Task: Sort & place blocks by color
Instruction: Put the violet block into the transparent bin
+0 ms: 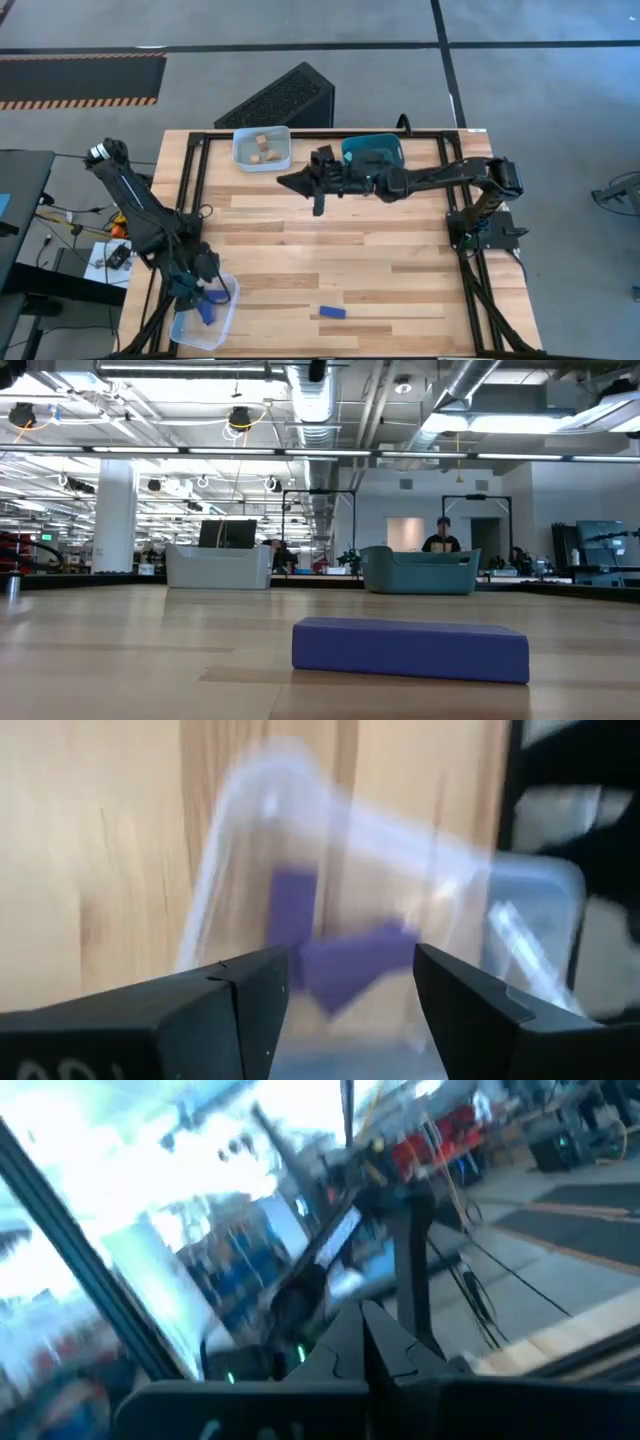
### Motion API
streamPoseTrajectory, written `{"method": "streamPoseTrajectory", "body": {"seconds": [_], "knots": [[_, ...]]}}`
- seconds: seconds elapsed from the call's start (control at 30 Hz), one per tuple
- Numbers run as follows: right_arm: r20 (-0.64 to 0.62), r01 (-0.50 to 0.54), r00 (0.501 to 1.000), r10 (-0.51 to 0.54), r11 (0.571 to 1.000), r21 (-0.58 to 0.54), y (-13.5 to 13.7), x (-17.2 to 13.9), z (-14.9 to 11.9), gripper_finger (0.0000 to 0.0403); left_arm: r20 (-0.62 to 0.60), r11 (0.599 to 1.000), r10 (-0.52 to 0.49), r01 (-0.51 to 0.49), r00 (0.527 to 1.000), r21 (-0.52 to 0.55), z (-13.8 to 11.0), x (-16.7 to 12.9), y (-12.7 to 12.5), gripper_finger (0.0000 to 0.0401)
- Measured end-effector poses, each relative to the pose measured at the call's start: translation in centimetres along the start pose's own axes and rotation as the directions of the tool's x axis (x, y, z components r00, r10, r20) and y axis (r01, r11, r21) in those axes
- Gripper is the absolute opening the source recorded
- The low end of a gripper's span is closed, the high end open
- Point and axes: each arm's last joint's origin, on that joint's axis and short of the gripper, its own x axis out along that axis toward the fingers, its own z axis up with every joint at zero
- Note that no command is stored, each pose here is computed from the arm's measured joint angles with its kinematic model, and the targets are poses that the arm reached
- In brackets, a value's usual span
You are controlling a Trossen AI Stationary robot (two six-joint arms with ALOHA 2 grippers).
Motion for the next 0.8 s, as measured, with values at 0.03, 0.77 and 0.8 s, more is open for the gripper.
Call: {"method": "streamPoseTrajectory", "body": {"seconds": [0.03, 0.77, 0.8], "knots": [[-0.059, 0.027, 0.998, -0.028, 0.999, -0.031, 0.1, 0.2, 0.2, 0.0003, 0.042, 1.000, -0.012, 0.012, 0.999, -0.003, 0.1, -0.4, 0.0, 0.0197], [-0.887, 0.196, 0.367, -0.279, 0.956, -0.219, 9.1, -5.5, -22.4, 0.0074, 0.895, 0.988, 0.102, -0.147, 0.434, -0.041, 2.5, -9.4, 2.9, 0.0197], [-0.890, 0.182, 0.377, -0.256, 0.963, -0.200, 9.9, -5.7, -23.2, 0.0089, 0.896, 0.983, 0.090, -0.182, 0.434, -0.010, 2.7, -9.3, 2.7, 0.0197]]}}
